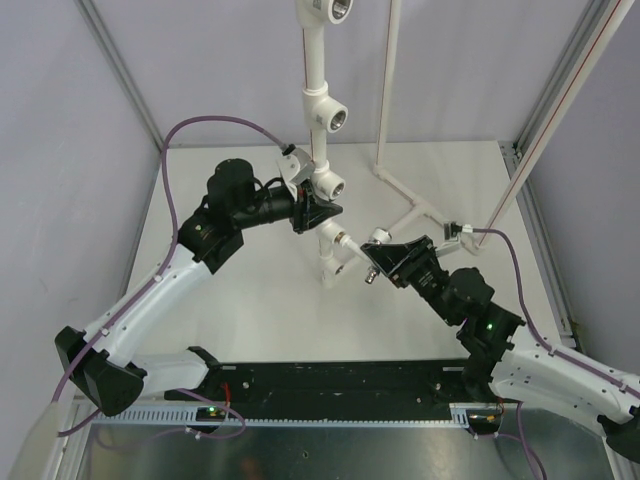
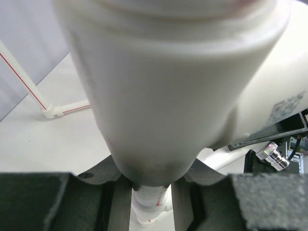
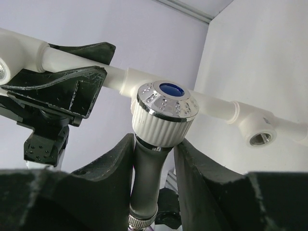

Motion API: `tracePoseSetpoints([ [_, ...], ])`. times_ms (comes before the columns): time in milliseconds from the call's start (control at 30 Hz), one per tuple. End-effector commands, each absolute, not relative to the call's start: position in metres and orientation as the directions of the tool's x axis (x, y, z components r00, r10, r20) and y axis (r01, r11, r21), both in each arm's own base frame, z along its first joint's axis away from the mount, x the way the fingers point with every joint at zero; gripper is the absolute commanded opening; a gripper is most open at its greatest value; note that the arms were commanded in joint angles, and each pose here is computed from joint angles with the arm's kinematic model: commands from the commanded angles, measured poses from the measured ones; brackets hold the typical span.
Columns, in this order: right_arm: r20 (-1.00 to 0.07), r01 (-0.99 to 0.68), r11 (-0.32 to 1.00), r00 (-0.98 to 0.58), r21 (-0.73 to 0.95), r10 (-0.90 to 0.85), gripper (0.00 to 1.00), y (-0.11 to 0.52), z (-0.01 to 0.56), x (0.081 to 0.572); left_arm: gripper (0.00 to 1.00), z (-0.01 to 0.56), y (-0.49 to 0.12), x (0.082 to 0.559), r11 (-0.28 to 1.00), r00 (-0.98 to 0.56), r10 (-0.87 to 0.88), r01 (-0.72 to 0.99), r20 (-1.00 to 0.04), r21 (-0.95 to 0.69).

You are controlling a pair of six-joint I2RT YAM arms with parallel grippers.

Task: Install the water faucets
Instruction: Screw the water faucet onto the adaptor.

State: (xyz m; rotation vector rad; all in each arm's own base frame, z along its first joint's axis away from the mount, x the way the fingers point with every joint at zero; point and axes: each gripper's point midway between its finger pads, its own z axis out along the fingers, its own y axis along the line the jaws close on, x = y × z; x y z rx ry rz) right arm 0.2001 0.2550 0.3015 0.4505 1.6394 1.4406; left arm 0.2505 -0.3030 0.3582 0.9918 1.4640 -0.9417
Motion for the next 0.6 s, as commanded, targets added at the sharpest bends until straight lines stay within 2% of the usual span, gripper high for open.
tracePoseSetpoints([
  [0, -0.289, -0.246, 0.177, -0.562, 0.953, 0.775, 0.02, 0.261, 0.321, 0.205, 0.1, 0.326, -0.312, 0.208, 0.208, -0.251, 0.175, 0.955, -0.952, -0.214],
  [167, -0.043, -0.076, -0.006, -0.63, 0.997, 0.776, 0.0, 0.268, 0.318, 0.198, 0.1, 0.324, -0.312, 0.21, 0.211, -0.253, 0.177, 0.954, -0.951, -0.214],
  [367, 0.3, 0.123, -0.286, -0.608, 0.95, 0.735, 0.0, 0.266, 0.312, 0.195, 0.1, 0.324, -0.312, 0.21, 0.212, -0.252, 0.178, 0.954, -0.951, -0.213],
  [467, 0.372, 0.168, -0.341, -0.59, 0.925, 0.717, 0.0, 0.265, 0.311, 0.194, 0.09, 0.323, -0.312, 0.211, 0.215, -0.253, 0.179, 0.953, -0.951, -0.213],
  [567, 0.385, 0.17, -0.357, -0.588, 0.919, 0.711, 0.0, 0.265, 0.313, 0.193, 0.09, 0.323, -0.312, 0.211, 0.215, -0.254, 0.18, 0.953, -0.95, -0.215],
])
